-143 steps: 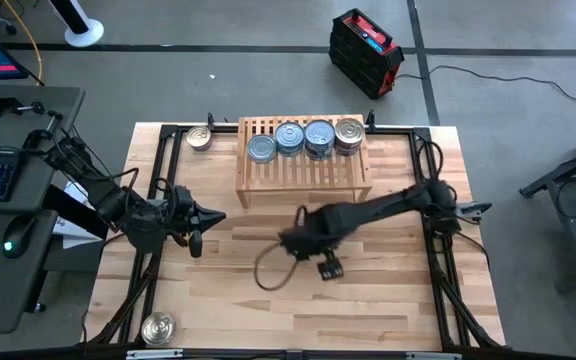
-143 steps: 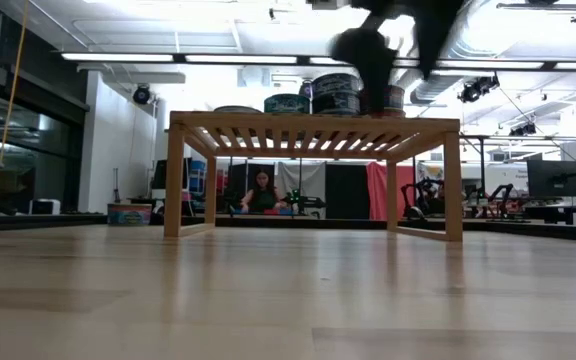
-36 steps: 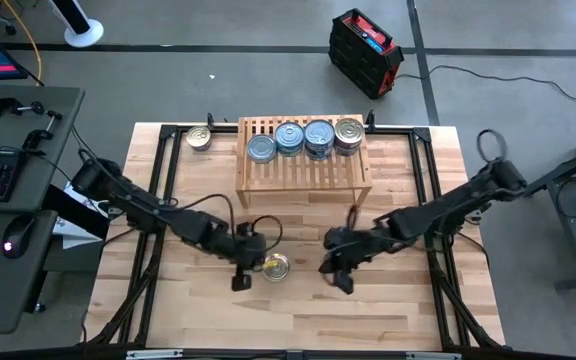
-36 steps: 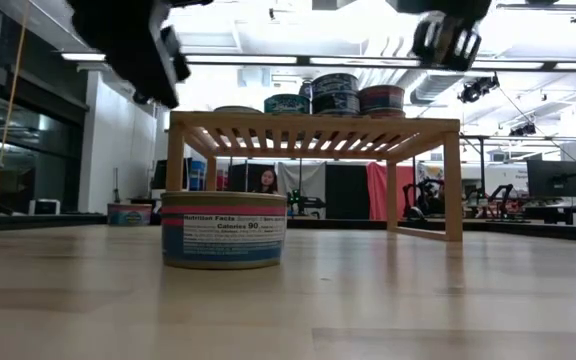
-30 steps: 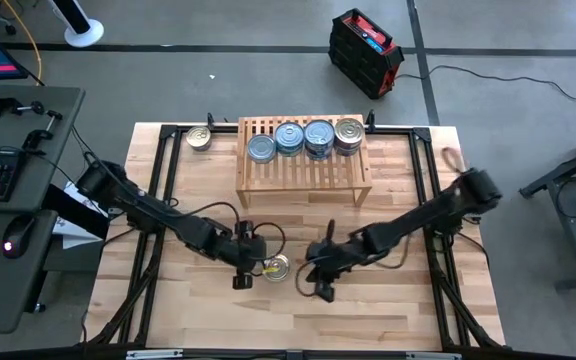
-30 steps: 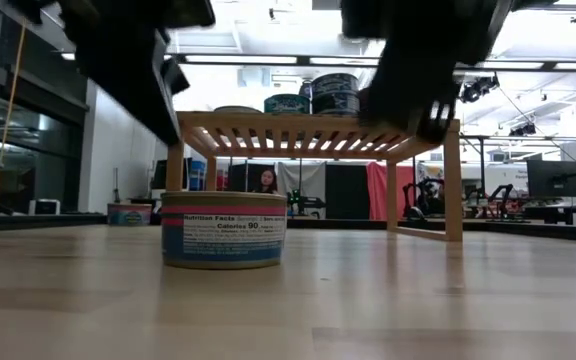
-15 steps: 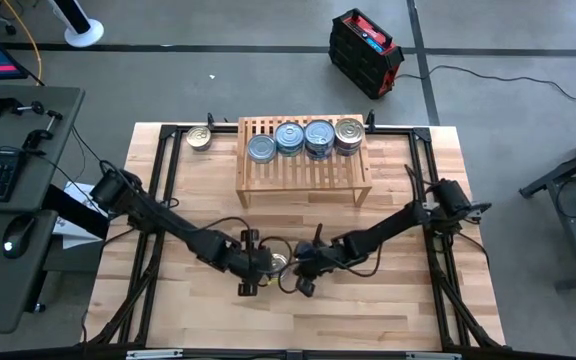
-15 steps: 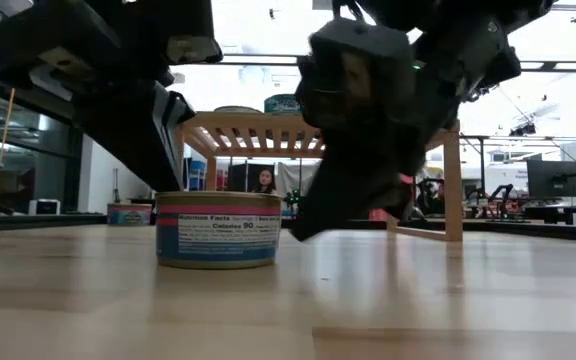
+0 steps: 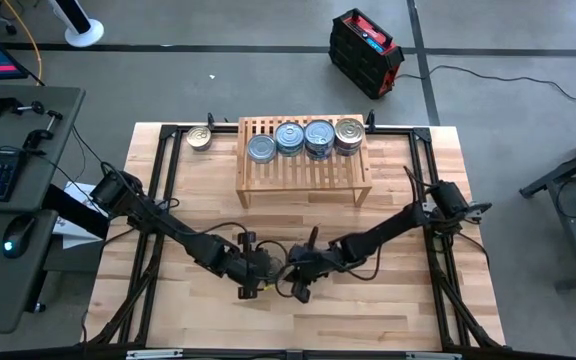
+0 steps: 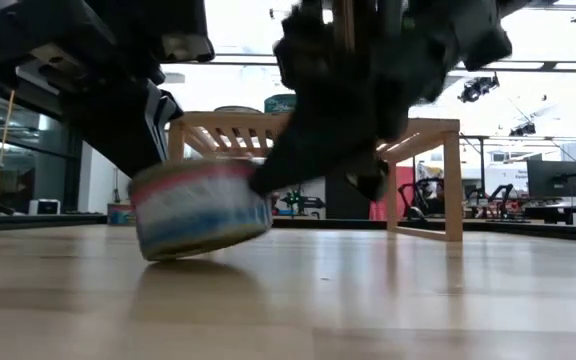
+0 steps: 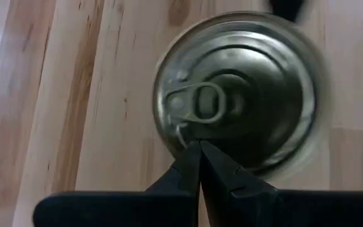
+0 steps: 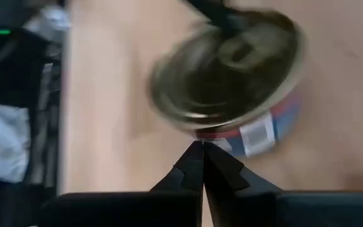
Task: Stack canned seafood by type on shelf
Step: Stack the pink tuna can on the pink tuna cans on the shelf
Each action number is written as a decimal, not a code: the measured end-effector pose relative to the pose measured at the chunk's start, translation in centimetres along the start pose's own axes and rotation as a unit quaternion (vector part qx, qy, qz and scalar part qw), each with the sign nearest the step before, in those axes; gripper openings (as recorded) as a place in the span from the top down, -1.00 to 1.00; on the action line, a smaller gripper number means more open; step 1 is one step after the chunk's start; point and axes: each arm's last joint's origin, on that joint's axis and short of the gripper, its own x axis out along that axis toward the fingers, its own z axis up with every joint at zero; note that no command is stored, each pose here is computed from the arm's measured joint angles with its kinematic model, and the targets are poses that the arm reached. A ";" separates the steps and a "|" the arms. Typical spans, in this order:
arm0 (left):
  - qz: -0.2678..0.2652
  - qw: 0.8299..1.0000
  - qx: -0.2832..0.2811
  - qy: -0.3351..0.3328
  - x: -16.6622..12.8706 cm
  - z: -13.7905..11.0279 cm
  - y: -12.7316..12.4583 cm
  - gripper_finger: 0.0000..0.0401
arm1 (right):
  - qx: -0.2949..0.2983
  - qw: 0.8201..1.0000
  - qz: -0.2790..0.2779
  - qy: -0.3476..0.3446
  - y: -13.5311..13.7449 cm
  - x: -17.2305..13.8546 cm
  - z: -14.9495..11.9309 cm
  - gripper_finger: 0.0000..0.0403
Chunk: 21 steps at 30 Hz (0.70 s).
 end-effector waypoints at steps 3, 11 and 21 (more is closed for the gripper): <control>0.001 1.000 0.001 -0.001 0.1 0.0 0.0 1.00 | -0.017 1.000 0.018 -0.008 1.1 -0.2 0.9 1.00; 0.009 1.000 0.013 -0.010 0.1 0.1 0.0 1.00 | -0.043 0.998 0.028 -0.028 2.6 -0.5 2.6 1.00; 0.019 0.999 0.027 -0.013 0.0 0.2 0.2 1.00 | -0.057 0.997 0.017 -0.039 2.3 -0.6 3.4 1.00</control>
